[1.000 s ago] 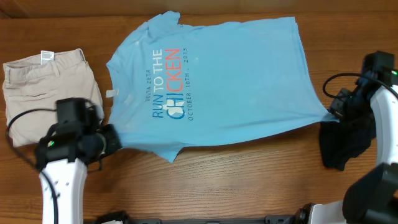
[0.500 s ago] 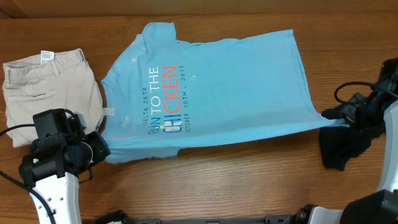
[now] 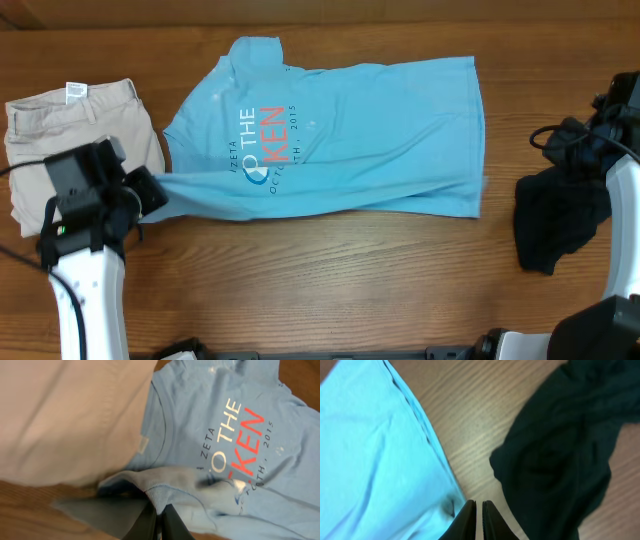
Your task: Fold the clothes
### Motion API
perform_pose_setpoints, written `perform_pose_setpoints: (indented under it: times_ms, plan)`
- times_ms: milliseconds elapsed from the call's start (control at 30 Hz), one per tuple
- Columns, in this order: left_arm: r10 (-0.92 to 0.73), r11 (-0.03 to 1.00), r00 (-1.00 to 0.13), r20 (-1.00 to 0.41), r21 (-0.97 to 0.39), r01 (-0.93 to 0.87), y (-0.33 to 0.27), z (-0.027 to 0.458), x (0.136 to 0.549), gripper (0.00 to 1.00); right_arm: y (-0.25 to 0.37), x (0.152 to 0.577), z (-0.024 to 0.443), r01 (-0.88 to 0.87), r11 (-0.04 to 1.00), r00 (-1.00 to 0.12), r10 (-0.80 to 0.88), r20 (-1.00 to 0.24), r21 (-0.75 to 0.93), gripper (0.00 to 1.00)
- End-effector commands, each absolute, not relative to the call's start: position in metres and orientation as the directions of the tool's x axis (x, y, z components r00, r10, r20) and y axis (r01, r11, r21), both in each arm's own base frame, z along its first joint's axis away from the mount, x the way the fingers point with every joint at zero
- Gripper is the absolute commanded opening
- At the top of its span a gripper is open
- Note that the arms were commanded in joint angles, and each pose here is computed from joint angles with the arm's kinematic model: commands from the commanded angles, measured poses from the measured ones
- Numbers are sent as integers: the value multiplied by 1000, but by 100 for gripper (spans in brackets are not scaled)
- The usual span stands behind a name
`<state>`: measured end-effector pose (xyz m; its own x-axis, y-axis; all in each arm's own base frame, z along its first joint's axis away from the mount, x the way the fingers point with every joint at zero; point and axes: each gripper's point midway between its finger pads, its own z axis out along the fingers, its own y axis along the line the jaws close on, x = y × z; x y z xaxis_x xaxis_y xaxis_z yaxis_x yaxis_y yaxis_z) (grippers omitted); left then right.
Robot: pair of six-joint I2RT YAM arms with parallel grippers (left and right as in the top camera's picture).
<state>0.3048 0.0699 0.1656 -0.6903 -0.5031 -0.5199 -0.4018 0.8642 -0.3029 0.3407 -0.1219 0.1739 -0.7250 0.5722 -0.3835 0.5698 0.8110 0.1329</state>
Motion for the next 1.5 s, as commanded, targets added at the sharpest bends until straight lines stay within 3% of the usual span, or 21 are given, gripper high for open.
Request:
perform_pose_setpoints:
  times_ms: [0, 233, 467, 700, 967, 1467]
  plan:
    - [-492, 868, -726, -480, -335, -366, 58, 148, 327, 7, -125, 351, 161, 565, 816, -735, 566, -375, 124, 9]
    - [-482, 868, -769, -419, -348, -355, 49, 119, 340, 7, -124, 352, 148, 562, 818, -751, 567, -337, 124, 9]
    - [-482, 868, -778, -404, -344, -359, 48, 117, 336, 7, -76, 339, 128, 478, 850, -838, 517, -173, 222, 11]
    - [-483, 866, -786, -385, -340, -366, 47, 114, 332, 7, -37, 331, 79, 394, 895, -899, 423, -116, 209, 21]
    - [-484, 866, -789, -378, -339, -368, 47, 114, 330, 8, -19, 317, 30, 376, 906, -921, 389, -30, 191, 22]
    - [-478, 870, -791, -382, -333, -364, 47, 113, 330, 8, -16, 331, 16, 369, 901, -919, 390, -55, 227, 30]
